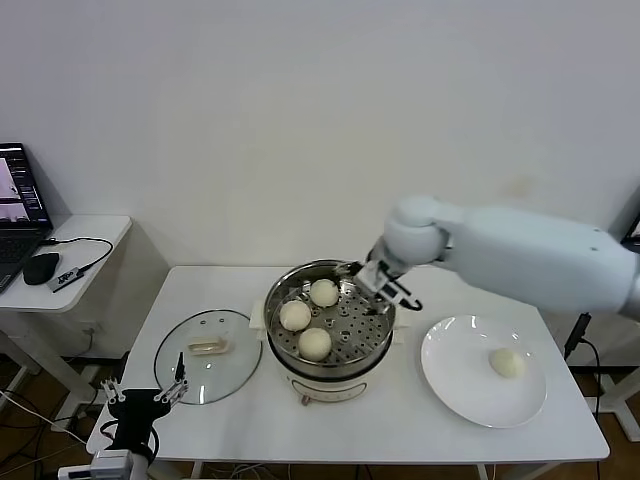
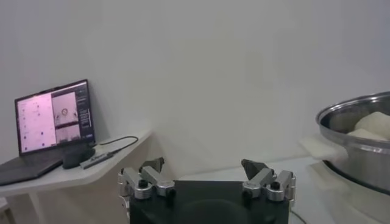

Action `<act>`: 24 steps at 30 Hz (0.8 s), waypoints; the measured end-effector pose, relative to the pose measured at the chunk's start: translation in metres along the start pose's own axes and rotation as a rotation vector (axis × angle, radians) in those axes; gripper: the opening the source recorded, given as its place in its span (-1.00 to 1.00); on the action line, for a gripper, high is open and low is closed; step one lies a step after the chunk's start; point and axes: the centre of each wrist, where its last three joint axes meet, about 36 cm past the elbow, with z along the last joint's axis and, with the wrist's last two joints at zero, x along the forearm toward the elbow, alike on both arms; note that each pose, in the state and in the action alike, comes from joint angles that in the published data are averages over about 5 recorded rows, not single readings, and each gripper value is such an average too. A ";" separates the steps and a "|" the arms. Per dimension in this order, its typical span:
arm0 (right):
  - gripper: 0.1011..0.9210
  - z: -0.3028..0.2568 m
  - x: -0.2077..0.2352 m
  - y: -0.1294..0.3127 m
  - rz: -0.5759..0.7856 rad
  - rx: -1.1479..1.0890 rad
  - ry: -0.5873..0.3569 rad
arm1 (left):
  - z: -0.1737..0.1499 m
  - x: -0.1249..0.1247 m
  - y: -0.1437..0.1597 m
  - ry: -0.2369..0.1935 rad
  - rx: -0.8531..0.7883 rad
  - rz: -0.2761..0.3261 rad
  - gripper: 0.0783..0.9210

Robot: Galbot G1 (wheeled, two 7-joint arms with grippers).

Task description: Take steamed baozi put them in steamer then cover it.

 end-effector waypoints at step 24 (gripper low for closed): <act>0.76 0.138 0.036 0.231 -0.104 -0.644 0.200 | 0.004 -0.006 -0.015 -0.005 -0.024 0.075 0.77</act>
